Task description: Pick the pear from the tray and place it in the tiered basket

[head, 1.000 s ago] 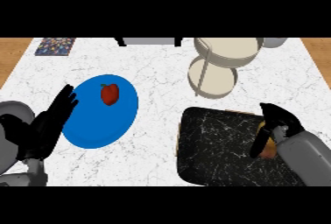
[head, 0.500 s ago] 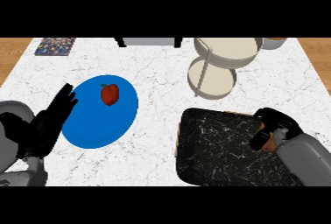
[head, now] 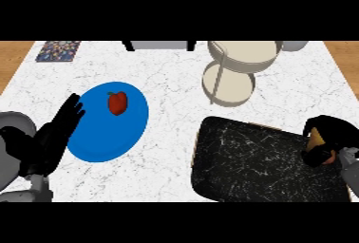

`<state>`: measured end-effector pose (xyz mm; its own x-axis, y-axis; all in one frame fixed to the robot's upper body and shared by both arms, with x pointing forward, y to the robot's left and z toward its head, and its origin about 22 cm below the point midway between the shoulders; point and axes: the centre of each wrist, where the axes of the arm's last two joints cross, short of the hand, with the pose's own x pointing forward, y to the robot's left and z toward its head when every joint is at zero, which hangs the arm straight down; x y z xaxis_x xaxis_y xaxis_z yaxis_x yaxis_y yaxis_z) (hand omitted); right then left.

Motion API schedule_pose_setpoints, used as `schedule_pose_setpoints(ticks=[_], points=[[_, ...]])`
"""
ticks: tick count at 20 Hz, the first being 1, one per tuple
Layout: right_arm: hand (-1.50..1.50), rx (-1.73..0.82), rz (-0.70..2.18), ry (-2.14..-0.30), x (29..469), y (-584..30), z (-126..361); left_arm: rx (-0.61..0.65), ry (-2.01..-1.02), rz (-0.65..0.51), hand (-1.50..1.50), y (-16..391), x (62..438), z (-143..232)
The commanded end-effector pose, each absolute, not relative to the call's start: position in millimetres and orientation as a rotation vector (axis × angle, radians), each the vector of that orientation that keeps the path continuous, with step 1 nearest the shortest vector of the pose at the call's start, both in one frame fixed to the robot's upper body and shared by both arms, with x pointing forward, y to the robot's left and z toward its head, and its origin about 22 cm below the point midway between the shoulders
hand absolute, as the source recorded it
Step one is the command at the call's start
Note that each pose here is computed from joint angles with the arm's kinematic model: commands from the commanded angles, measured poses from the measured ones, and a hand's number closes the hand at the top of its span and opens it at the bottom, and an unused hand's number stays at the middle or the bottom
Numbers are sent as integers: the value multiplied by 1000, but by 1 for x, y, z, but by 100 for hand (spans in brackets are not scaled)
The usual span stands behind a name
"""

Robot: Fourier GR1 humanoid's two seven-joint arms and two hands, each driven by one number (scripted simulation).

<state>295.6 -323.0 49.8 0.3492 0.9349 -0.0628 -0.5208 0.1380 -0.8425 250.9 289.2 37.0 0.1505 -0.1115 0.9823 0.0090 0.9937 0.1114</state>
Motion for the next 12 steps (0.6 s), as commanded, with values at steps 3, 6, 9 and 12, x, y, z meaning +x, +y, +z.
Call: schedule_pose_setpoints(ticks=[3, 6, 9, 12], points=[[150, -1169, 1140, -928, 284, -398, 77, 88, -1423, -75, 0, 294, 247, 42], [150, -1238, 1009, -1169, 284, -414, 94, 100, -1402, -66, 0, 302, 251, 32], [150, -1176, 746, -1411, 286, -421, 102, 94, -1421, -64, 0, 301, 242, 31], [150, -1121, 644, -1611, 287, -419, 119, 96, -1423, -66, 0, 307, 242, 36]])
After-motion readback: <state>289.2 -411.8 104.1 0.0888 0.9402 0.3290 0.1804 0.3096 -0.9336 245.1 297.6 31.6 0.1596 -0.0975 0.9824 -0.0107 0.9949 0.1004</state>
